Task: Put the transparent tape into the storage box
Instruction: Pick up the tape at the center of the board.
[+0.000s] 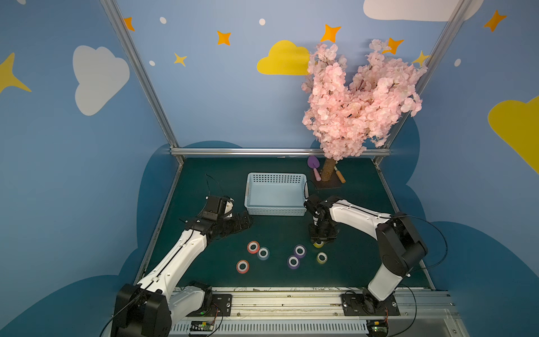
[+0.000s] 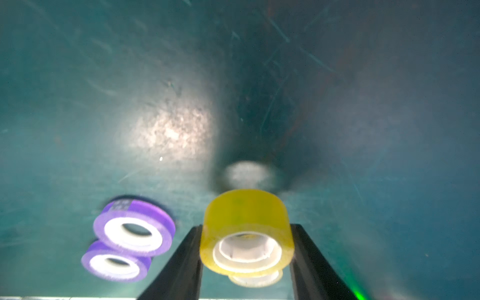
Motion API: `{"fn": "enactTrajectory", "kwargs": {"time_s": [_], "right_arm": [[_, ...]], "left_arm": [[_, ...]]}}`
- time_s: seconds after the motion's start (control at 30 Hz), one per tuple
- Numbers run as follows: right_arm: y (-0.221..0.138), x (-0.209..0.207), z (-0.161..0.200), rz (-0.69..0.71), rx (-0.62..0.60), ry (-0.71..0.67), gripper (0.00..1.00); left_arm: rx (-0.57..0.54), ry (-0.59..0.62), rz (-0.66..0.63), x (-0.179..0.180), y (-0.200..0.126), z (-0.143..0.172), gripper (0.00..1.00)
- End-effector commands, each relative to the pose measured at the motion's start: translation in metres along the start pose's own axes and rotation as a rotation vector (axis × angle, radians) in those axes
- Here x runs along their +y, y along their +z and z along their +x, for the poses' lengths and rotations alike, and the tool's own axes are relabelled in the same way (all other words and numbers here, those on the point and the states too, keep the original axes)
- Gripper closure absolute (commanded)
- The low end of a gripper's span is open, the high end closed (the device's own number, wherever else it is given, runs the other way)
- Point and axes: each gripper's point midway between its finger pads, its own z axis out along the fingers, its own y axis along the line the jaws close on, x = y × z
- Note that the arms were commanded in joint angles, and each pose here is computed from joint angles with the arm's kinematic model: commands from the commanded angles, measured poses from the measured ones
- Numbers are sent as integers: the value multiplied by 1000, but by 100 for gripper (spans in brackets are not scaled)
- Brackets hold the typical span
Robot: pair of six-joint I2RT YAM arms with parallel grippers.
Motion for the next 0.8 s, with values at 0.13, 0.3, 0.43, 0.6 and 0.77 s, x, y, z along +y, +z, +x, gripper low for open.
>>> {"fn": "enactTrajectory", "kwargs": {"time_s": [0.13,0.3,0.43,0.6,0.77], "right_arm": [[-43,-6,-1,4,-47,-6,52],[-66,-2,-11,-8,-91,-29,52],[-83,4,-22,-21,-127,-49,52],[-97,13,-40,-27,-164,-78,52],[-107,27,-62,-37,-193,-112,52]], "left_arm": [[5,1,-10,4,2,3,0],[2,0,-8,3,1,3,0],[0,-2,-8,3,1,3,0],[-5,-6,-9,4,1,3,0],[-7,-3,-9,3,0,1,0]]}}
